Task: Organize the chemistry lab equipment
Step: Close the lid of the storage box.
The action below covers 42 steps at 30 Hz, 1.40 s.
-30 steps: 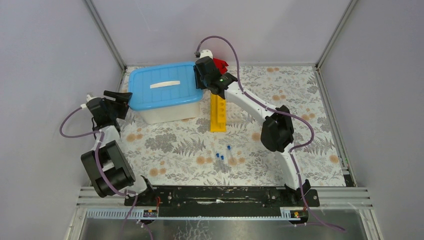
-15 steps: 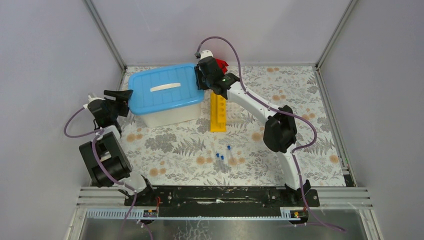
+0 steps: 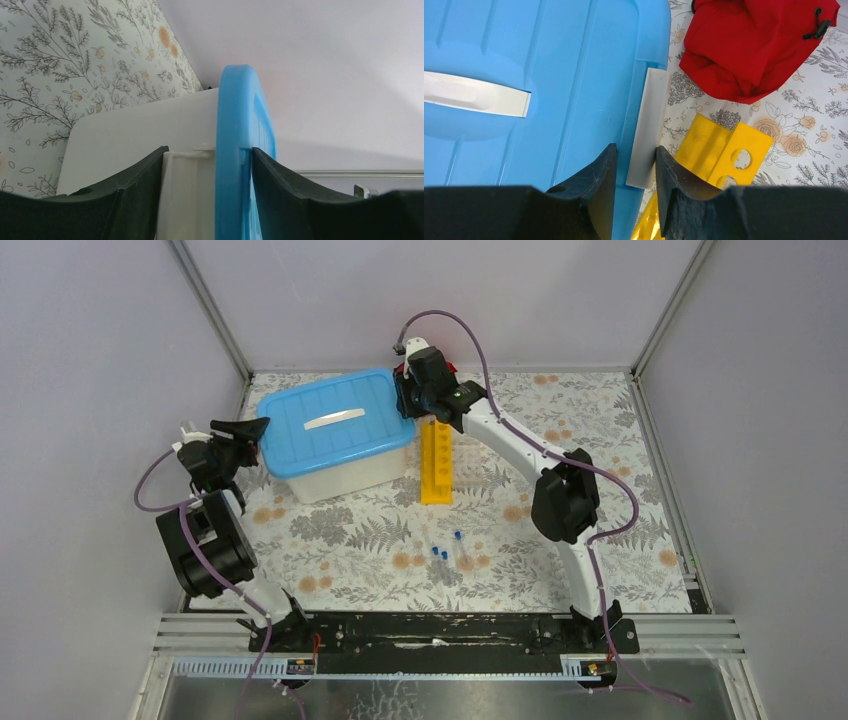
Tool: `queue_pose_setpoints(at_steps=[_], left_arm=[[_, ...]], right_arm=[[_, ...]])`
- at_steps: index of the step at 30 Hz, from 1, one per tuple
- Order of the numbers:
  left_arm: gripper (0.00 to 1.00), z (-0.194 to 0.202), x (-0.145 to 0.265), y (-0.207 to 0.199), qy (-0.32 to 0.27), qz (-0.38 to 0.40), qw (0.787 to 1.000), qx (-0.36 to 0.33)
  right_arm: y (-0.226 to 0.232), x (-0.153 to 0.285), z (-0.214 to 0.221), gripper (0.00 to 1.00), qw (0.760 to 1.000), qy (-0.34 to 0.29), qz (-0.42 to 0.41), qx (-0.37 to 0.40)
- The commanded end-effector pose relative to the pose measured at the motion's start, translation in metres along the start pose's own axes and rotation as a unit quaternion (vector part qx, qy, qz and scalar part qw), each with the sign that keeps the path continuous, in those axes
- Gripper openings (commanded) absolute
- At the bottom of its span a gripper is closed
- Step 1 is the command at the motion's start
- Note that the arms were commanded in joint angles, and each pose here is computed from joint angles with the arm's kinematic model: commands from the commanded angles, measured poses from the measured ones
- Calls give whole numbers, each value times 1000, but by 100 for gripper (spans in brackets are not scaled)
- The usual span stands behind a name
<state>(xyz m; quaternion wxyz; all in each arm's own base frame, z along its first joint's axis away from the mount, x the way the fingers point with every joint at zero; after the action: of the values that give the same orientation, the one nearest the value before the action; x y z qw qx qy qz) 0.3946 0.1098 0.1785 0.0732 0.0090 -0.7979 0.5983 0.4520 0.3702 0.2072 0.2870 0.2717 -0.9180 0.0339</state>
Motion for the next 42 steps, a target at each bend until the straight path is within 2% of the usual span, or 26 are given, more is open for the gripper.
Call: queue_pose_setpoints(at_steps=[1, 12, 23, 37, 42], left_arm=[[64, -1, 9, -23, 1, 47, 999, -28], [60, 9, 17, -25, 7, -77, 992, -96], [58, 20, 16, -20, 38, -185, 969, -161], [29, 33, 14, -36, 41, -305, 906, -289], [12, 41, 8, -29, 55, -335, 889, -308]], right_arm=[[-26, 15, 17, 2, 998, 51, 21, 20], [-25, 14, 18, 2, 998, 53, 18, 12], [-22, 16, 16, 2, 999, 51, 11, 12], [-14, 13, 19, 2, 998, 56, 12, 14], [-7, 13, 14, 0, 998, 51, 8, 19]])
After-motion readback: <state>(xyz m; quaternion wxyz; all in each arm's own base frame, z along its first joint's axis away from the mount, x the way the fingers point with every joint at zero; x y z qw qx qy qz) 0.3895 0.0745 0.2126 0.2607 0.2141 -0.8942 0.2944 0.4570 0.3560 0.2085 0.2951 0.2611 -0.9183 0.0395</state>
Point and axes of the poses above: each gripper's point midway between its finger pads, its own x axis back along the fingers, its own y axis along the line the jaws close on, z = x × y, the point moved 3 cm from there along x, back along the fingers, and after that the axes turned 2 degrees about x, right-handed, at the moved point
